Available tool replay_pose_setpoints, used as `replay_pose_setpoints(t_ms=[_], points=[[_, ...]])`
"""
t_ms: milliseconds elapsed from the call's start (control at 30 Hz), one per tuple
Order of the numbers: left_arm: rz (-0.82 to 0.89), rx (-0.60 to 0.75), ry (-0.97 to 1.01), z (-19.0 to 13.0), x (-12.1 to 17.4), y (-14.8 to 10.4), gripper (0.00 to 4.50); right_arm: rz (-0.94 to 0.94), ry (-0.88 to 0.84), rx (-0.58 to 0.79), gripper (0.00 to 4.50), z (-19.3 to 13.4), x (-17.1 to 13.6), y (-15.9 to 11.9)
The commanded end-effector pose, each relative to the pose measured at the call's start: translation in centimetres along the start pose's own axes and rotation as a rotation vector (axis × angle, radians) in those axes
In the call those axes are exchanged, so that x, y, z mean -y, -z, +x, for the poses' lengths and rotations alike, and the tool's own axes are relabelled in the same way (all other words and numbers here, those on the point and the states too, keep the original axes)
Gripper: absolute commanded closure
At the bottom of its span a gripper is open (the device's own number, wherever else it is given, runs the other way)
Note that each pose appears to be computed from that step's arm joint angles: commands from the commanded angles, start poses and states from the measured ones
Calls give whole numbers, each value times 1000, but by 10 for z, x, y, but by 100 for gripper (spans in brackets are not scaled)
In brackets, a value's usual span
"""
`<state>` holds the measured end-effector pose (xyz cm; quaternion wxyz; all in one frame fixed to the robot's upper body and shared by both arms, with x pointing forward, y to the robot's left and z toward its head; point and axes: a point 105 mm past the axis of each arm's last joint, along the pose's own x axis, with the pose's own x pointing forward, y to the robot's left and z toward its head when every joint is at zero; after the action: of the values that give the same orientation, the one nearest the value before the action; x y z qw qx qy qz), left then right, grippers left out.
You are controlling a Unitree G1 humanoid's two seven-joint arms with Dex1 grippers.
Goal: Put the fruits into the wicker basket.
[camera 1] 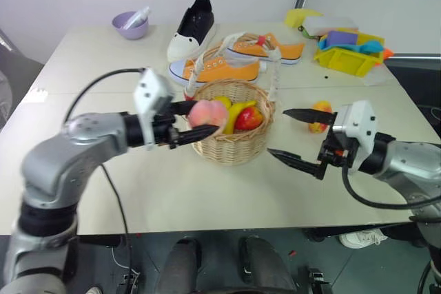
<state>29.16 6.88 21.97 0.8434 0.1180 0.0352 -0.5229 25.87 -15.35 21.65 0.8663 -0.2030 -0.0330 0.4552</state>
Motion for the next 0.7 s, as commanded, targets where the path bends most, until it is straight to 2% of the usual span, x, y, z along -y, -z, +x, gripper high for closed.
replay_pose_setpoints(t_ms=[33,67,167,333,400,533,700], points=[[51,-10,-43,13,-8,-5,175,-63,56,18,0,-9,11,-12],[45,-11,-61,16,-12,-5,98,-64,60,15,0,-10,11,-12],[61,-6,-79,19,-18,-6,7,-57,69,9,0,-12,10,-10],[120,4,-109,19,-25,-8,7,-6,142,-19,0,-13,16,3],[108,68,-53,15,-16,-16,7,13,235,-50,0,-15,31,13],[57,203,85,-5,4,-31,7,134,522,-160,0,-23,80,56],[70,141,184,-23,23,-8,7,375,760,-200,0,-15,114,95]])
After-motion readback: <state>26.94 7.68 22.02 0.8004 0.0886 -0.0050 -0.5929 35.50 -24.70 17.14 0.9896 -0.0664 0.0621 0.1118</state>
